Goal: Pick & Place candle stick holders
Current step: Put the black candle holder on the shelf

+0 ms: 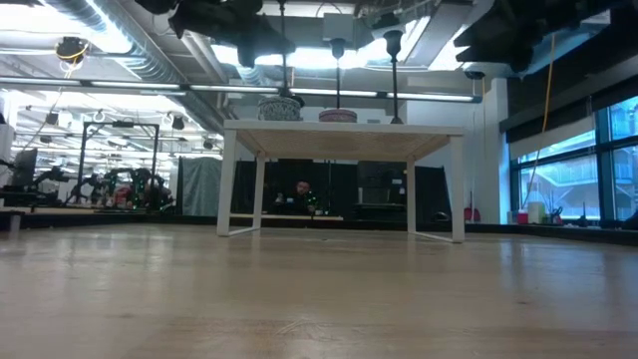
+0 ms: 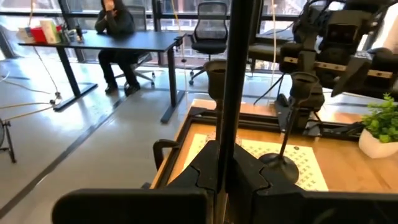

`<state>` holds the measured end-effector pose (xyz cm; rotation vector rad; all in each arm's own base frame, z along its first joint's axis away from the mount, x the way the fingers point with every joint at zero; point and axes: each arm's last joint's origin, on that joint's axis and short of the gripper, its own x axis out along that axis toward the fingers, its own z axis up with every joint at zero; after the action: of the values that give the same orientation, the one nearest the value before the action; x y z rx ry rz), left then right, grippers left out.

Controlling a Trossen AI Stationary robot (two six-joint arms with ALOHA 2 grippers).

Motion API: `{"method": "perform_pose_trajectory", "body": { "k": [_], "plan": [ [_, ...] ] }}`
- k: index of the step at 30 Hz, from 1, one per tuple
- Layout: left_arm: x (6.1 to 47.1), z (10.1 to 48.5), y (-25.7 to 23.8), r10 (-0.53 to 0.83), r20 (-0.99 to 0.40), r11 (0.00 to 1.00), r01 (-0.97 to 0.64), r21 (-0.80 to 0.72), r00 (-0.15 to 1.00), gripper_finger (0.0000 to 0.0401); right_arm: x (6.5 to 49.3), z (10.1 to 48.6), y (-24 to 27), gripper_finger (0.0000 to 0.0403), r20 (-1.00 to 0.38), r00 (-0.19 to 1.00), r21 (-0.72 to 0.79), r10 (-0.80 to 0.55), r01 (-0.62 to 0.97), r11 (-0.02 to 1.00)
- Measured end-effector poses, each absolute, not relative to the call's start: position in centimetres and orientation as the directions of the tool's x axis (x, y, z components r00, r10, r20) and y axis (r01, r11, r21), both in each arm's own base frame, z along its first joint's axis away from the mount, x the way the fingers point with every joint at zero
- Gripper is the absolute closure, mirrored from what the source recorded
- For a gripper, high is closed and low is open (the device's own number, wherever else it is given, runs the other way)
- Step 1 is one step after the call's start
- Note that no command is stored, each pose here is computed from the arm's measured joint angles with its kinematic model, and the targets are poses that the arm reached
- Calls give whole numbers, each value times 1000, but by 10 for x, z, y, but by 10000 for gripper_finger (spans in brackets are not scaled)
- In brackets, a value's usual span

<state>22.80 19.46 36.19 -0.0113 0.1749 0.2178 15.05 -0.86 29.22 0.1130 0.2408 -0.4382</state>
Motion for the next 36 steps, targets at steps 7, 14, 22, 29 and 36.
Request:
{"method": "perform_pose_trajectory", "body": {
  "k": [7, 14, 22, 29, 36],
  "plan": [
    [225, 358, 201, 151, -175, 988, -156, -15, 973, 393, 137, 277, -17, 201, -178, 871, 39, -457, 471, 881],
    [236, 341, 211, 134, -223, 989, -144, -32, 966, 393, 141, 275, -19, 201, -197, 881, 34, -429, 444, 895],
    [243, 322, 226, 165, -271, 984, -175, -15, 948, 393, 141, 274, -19, 201, -199, 881, 24, -429, 442, 897],
    [241, 317, 233, 172, -281, 981, -189, -33, 944, 393, 141, 274, -19, 201, -201, 881, 18, -429, 441, 897],
    [240, 317, 234, 182, -282, 981, -192, -9, 942, 393, 142, 274, -19, 201, -205, 881, 10, -428, 439, 899]
  ]
}}
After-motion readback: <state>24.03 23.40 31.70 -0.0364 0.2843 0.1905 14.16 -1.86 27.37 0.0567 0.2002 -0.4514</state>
